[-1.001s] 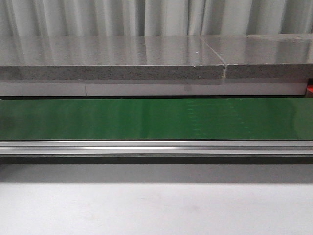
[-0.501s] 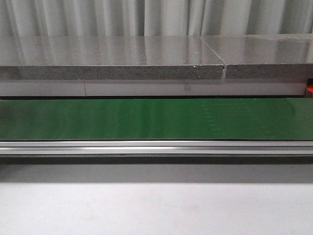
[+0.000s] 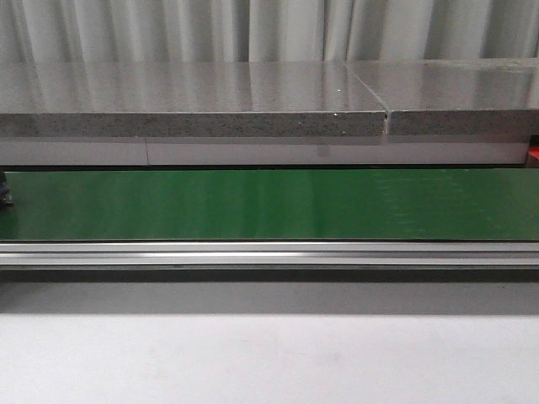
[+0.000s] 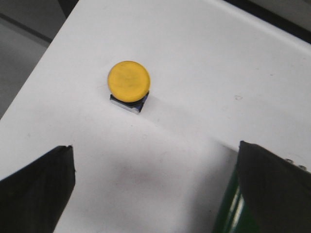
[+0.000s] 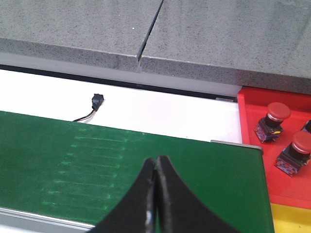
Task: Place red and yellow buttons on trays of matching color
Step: 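Set the red button on the green belt and open the left gripper, then grasp the yellow button with the left gripper and set it on the belt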
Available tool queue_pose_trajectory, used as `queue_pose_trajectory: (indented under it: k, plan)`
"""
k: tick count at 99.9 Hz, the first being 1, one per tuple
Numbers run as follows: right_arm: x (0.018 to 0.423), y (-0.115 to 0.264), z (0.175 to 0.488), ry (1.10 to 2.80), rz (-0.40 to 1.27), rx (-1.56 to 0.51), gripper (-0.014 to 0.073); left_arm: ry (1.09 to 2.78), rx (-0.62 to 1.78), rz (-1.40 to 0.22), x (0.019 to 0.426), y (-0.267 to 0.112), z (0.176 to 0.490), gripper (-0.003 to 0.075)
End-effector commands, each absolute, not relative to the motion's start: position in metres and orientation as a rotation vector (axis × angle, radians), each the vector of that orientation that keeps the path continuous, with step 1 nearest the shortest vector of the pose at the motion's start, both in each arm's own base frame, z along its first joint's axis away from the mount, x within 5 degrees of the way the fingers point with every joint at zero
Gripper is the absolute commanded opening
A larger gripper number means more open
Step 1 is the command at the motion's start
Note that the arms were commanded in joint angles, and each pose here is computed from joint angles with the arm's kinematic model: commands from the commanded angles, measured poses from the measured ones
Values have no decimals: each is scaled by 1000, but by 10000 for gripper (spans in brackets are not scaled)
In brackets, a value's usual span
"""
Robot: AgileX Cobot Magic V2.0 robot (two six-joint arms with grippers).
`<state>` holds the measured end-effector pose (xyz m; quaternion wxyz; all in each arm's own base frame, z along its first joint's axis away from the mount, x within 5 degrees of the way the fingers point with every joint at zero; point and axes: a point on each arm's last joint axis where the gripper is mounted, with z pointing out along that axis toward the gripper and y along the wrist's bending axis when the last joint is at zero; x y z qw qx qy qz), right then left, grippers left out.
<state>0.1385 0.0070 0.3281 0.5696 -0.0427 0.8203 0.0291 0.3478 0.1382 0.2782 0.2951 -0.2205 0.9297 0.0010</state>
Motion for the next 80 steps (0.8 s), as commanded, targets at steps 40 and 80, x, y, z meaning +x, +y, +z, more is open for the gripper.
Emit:
queue_pose_trajectory:
  k: [40, 80]
  plan:
    - [140, 6, 342, 1837, 48, -90, -66, 2380, -670, 20, 382, 171, 239, 660]
    - [140, 6, 342, 1837, 48, -90, -66, 2403, -666, 3, 420, 187, 228, 660]
